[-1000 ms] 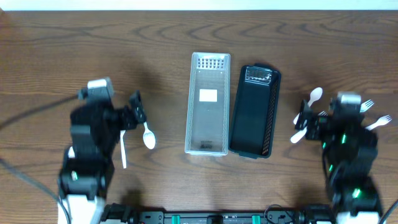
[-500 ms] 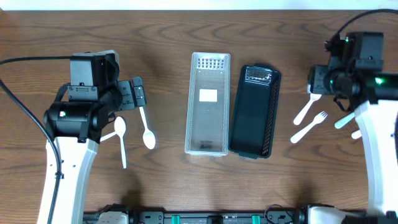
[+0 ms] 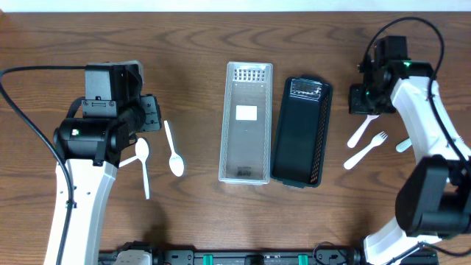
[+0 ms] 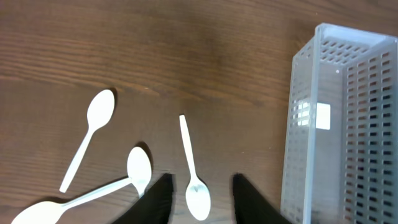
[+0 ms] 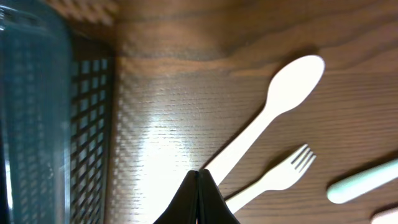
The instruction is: Pack container
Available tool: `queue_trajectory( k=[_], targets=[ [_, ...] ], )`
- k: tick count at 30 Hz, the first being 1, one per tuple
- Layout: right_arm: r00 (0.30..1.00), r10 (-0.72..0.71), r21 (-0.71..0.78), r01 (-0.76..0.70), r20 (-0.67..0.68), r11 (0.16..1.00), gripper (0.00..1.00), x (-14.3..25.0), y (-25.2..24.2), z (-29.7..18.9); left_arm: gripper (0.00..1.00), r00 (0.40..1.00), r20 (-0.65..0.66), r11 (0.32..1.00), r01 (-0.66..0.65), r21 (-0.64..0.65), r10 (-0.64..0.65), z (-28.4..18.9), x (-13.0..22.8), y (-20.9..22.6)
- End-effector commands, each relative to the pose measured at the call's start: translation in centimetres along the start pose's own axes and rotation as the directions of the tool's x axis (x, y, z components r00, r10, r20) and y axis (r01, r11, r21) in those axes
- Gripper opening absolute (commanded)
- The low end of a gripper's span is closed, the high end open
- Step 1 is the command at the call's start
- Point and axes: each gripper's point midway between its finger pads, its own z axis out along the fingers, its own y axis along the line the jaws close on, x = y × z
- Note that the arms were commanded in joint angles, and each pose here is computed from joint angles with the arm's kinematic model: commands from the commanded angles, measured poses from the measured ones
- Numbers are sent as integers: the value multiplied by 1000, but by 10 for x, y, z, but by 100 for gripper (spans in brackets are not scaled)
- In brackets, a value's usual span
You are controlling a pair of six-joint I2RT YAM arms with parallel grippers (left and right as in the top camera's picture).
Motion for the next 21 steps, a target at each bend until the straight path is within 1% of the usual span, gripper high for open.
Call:
queue_trajectory(
  k=[1,4,5,6,9,13,21],
  targets=[
    [1000,8,-8,-8,-14,1000,1,-3,-2,7,25,1000,13,1000,-7,9,7,-4,-6,-3],
    [999,0,-35,-1,-34,999,1,-1,3,15,20,1000,13,1000,-7,9,7,-4,-6,-3],
    [999,-11,-62,8,-35,998,1,-1,7,16,19,1000,13,1000,-7,9,7,-4,-6,-3],
    [999,-25,-94,22,-36,995,1,-1,13,17,15,1000,13,1000,-7,9,7,-4,-6,-3],
    [999,-46,-173,40,-27,984,1,-3,27,18,10,1000,13,1000,-7,9,7,-4,-6,-3],
    [996,-87,-242,83,-3,967,1,-6,42,16,9,1000,13,1000,-7,9,7,-4,-6,-3],
    [990,-140,-268,136,6,954,1,-5,57,15,9,1000,13,1000,-7,9,7,-4,-6,-3]
  ],
)
